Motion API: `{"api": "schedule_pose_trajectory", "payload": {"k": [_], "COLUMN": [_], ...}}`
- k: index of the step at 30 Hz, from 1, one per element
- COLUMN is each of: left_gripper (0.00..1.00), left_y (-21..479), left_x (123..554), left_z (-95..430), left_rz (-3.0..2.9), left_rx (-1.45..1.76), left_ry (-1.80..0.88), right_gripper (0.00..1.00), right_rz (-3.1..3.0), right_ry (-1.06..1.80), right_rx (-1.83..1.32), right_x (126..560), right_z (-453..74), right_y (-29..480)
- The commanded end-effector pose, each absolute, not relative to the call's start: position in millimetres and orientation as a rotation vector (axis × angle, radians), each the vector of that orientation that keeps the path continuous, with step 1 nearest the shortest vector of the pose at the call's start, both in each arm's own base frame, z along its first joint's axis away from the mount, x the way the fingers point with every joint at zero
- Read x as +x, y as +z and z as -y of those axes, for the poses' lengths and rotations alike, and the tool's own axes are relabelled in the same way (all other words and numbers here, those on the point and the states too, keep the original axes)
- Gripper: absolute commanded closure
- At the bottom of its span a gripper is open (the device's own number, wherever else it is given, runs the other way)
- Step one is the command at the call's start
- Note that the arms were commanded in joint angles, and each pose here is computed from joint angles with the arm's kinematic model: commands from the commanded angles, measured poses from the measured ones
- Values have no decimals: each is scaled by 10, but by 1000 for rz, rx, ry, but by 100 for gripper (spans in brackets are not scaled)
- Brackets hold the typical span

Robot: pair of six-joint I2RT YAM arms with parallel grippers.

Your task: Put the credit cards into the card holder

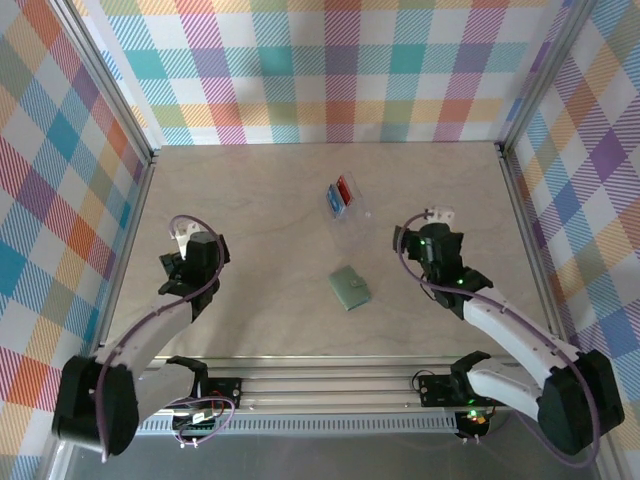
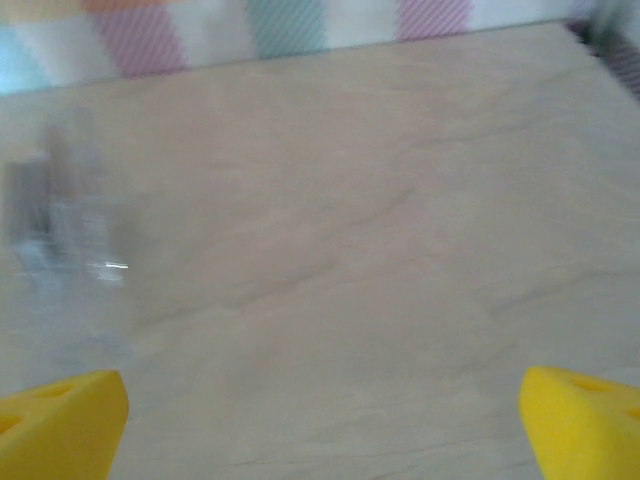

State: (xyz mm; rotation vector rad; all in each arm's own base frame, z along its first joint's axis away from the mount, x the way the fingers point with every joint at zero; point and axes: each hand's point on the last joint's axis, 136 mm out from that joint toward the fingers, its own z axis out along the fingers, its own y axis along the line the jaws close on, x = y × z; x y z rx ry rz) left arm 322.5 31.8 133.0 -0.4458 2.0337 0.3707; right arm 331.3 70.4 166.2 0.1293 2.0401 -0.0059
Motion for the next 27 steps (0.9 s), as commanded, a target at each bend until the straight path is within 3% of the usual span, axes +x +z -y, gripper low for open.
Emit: {"api": "schedule_pose_trajectory", "payload": {"k": [1, 9, 17, 19, 27], "left_gripper": [0, 0, 0, 0, 0], "left_y": [1404, 936, 834, 829, 836], "left_x": [3532, 3918, 3913, 3908, 3894], "left_z": [-269, -226, -156, -150, -147], "left_rz": [-1903, -1926, -1943, -1939, -1931], "left_rx": [-383, -294, -255, -251, -254], "left_ry": [306, 140, 103, 121, 121], "right_gripper": [0, 0, 0, 0, 0], "right_rz": [-1896, -1870, -1899, -1845, -1912], "right_ry": [-17, -20, -36, -96, 2], "right_rx": [106, 59, -65, 68, 57], "right_x": [3551, 3855, 3838, 3795, 3933], "right_z": [-507, -282, -324, -100, -95], "right_y": [1853, 1558, 1409, 1272, 963]}}
